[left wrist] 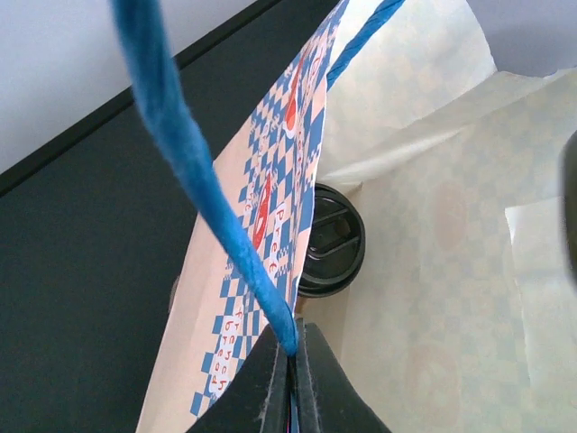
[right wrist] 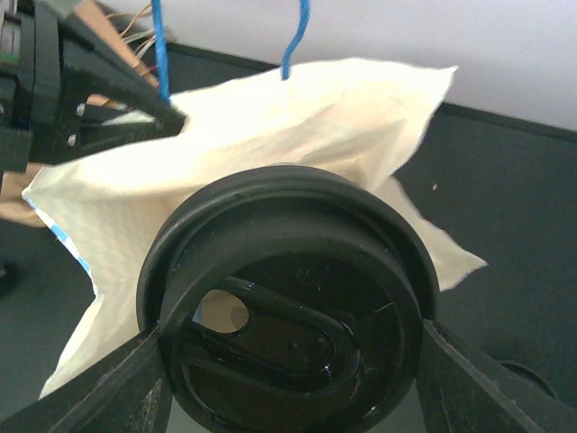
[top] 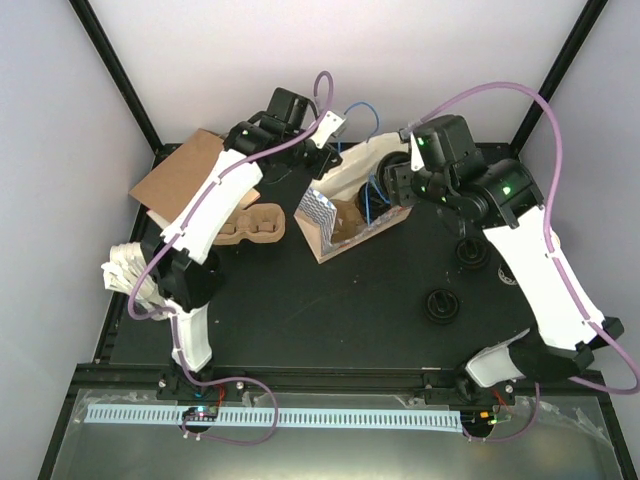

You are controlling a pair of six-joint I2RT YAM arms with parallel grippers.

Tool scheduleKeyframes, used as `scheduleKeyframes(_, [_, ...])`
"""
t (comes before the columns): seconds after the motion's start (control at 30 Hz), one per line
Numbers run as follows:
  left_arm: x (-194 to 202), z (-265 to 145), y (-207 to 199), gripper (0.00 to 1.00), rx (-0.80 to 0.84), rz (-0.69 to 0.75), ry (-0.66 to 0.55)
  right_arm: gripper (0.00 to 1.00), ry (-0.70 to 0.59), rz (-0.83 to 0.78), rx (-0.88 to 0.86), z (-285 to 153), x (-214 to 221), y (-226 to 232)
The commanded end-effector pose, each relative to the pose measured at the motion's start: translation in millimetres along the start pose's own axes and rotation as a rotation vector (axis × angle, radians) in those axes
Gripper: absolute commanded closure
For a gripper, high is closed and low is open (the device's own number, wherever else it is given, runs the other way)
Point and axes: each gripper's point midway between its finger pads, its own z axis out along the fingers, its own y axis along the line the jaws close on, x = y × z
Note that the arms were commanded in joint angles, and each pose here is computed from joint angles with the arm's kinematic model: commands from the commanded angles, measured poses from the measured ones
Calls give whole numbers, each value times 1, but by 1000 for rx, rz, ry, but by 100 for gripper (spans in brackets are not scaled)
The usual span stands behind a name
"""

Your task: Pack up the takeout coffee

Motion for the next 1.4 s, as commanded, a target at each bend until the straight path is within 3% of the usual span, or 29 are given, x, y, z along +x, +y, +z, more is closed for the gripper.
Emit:
scheduleKeyframes(0.0, [-19, -32, -28, 98, 34, 58, -73, 37, 73, -21, -130, -8, 26, 17])
scheduleKeyframes(0.13, [-18, -39, -39, 98, 35, 88, -78, 37, 155, -41, -254, -11, 56, 36])
scheduleKeyframes(0.57, [5, -68, -70, 98, -4, 173, -41, 38, 305, -174, -327, -17, 140, 78])
scheduleKeyframes(1.1, [70, -107, -98, 99, -26, 236, -30, 39, 360, -419, -384, -23, 231, 133])
scheduleKeyframes(1.37, [110, -123, -126, 99, 20, 333, -65, 39, 337, -574, -337, -22, 249, 159])
